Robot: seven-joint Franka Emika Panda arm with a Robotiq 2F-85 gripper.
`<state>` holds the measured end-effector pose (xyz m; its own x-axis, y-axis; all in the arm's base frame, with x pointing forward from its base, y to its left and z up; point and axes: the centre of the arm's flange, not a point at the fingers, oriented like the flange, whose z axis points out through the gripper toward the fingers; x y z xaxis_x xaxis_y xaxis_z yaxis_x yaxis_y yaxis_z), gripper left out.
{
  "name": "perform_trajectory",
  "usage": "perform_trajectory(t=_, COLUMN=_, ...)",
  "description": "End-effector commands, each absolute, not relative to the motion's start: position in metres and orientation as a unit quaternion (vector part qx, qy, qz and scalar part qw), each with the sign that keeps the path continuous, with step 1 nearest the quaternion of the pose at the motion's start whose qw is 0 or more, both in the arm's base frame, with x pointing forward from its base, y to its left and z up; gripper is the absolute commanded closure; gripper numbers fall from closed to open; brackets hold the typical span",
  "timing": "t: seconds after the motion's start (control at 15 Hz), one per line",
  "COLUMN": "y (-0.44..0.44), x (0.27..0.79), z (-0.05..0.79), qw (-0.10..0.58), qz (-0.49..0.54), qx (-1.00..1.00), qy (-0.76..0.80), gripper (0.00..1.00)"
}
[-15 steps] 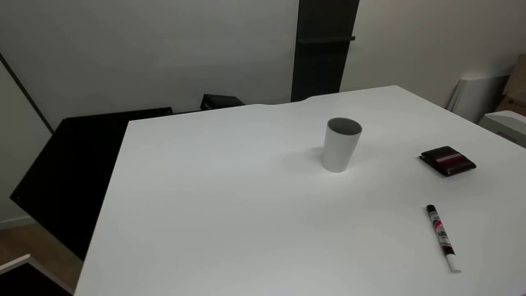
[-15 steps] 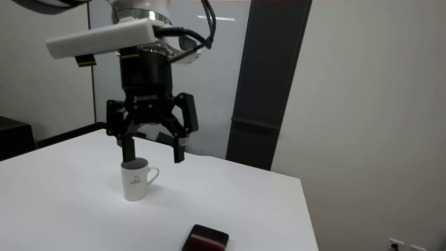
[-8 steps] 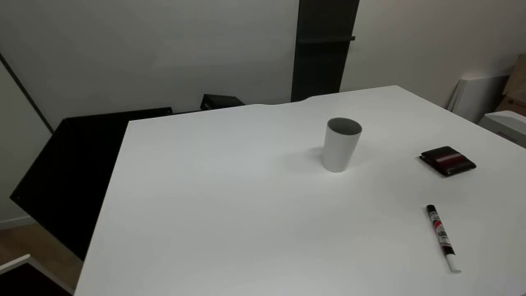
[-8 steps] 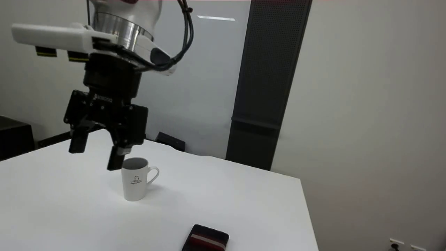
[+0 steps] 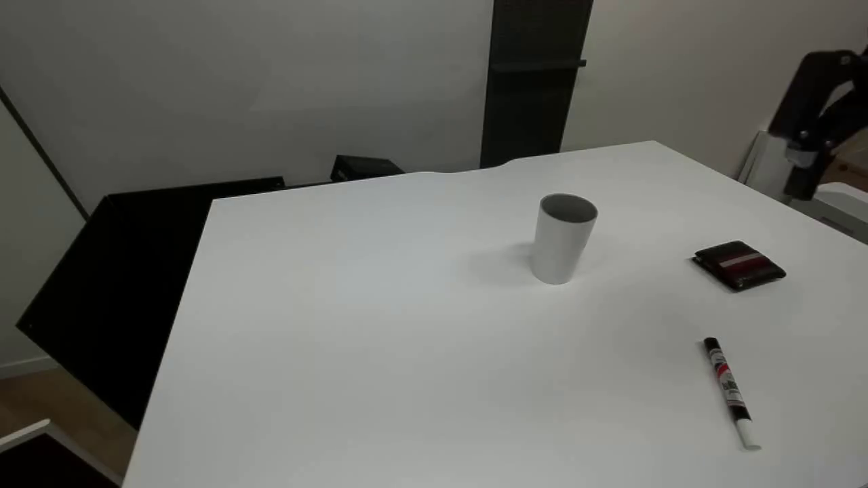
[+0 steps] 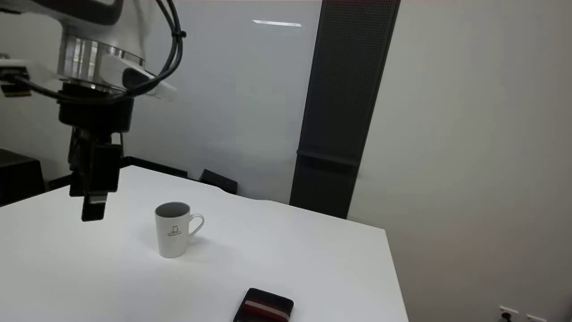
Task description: Put the marker in the white mug
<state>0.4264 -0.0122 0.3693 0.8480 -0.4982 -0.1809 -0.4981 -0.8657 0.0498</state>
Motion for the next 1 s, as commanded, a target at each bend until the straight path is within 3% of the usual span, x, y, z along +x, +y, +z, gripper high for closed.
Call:
perform_trajectory(t=0.0, y=0.026, x=0.418, z=0.36, qw=-0.006, qz=-0.042, qx=0.95, qy=-0.309, gripper=0.0)
perform_trajectory(t=0.4, y=0.074, x=0.437, z=0.326, qw=-0.002, qz=0.01, qx=0.952, qy=-0.304, gripper=0.0)
perform_trajectory(t=0.93, y=0.09, x=0.441, z=0.269, qw=0.047, qz=-0.028, qx=0.958, qy=-0.283, gripper=0.0)
